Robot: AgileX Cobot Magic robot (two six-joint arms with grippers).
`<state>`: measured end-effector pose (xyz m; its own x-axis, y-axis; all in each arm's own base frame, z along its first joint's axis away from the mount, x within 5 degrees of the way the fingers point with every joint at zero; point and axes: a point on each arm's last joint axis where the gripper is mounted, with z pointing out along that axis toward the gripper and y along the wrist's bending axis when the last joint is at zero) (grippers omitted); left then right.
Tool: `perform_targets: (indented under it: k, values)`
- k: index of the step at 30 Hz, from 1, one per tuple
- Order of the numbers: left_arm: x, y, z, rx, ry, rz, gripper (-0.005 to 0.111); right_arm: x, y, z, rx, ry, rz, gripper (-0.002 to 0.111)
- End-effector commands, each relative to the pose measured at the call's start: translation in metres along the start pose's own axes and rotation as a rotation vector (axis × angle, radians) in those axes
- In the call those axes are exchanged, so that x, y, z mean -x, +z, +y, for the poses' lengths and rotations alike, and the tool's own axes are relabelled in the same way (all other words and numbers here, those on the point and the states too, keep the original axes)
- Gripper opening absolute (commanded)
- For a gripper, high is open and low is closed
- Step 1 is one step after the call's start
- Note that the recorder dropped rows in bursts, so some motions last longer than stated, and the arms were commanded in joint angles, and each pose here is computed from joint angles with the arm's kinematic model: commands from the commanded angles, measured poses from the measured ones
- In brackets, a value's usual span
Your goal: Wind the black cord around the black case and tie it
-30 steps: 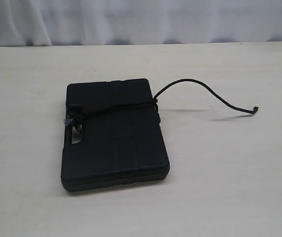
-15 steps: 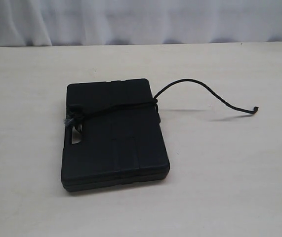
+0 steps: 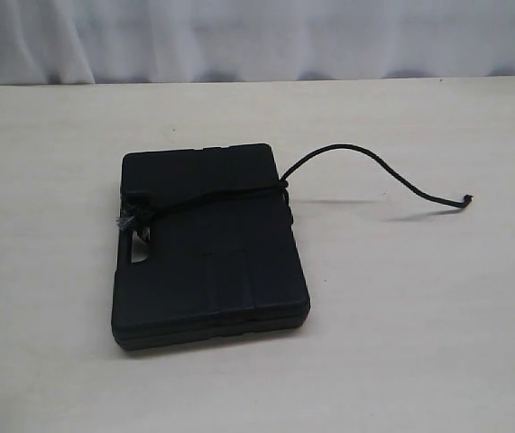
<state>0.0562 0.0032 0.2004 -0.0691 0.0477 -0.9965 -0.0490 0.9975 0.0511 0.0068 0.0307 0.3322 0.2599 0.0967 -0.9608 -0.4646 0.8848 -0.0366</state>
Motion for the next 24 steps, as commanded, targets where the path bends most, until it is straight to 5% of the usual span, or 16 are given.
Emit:
perform_targets:
  k: [1,24]
  values:
    - [-0.0127,-0.0007,0.0011,0.009,0.049,0.127,0.000,-0.0017,-0.0006,0.0008,0.008,-0.002,0.008,0.004]
    - [-0.0151,-0.0011,0.0011,0.013,0.002,0.154,0.000,-0.0017,-0.0006,0.0008,0.008,-0.002,0.008,0.004]
